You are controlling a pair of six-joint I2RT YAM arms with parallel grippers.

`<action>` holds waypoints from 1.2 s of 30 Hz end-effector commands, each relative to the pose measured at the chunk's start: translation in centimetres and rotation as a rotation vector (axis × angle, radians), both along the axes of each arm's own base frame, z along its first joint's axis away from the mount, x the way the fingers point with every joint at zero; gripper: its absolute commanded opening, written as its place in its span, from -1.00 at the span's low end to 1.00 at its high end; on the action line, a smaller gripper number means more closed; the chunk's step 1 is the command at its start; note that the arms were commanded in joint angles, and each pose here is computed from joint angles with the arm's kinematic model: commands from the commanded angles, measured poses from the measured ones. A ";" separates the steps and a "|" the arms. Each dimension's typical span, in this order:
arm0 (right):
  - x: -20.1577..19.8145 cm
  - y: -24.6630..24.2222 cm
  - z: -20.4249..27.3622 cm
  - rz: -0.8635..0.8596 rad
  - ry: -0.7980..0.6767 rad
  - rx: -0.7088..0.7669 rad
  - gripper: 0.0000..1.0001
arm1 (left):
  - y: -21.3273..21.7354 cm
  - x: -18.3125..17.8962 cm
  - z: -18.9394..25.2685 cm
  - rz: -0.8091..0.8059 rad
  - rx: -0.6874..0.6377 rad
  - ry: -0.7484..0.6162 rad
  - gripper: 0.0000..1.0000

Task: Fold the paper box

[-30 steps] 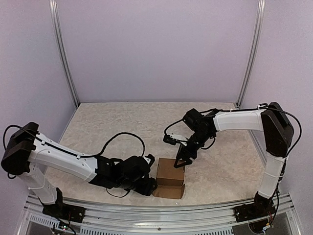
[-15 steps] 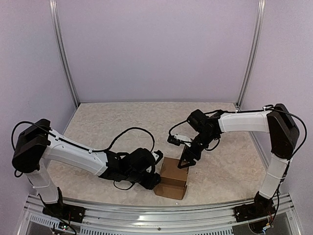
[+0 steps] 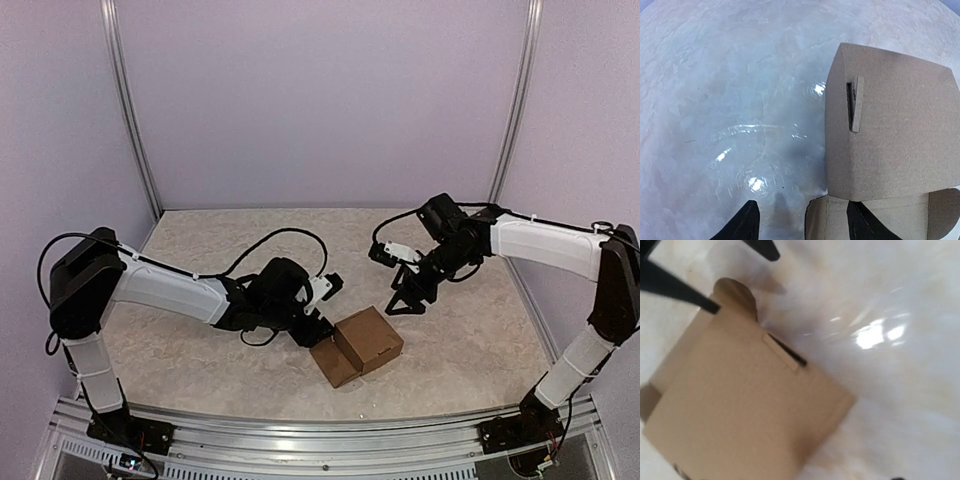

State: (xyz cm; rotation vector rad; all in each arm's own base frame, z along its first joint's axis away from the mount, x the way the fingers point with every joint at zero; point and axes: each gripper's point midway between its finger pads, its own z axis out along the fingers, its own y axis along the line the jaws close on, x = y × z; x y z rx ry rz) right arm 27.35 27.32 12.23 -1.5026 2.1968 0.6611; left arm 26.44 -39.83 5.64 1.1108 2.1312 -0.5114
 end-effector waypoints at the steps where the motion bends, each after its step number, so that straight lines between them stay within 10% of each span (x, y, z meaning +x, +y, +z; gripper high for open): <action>1: 0.8 -2.0 3.8 0.054 -0.278 -0.001 0.79 | -0.7 1.0 3.8 -0.056 -0.054 -0.110 0.21; 5: 0.4 -1.8 9.3 0.112 -0.602 0.157 0.99 | 2.4 0.0 4.3 0.025 -0.083 -0.120 0.30; 11: -3.7 2.5 3.3 0.380 -0.324 0.083 0.96 | 5.9 -1.5 2.0 0.058 -0.150 -0.019 0.30; 36: -9.1 5.2 -3.8 0.477 -0.594 -0.178 0.52 | 2.3 -1.6 -2.9 -0.083 -0.178 0.054 -0.45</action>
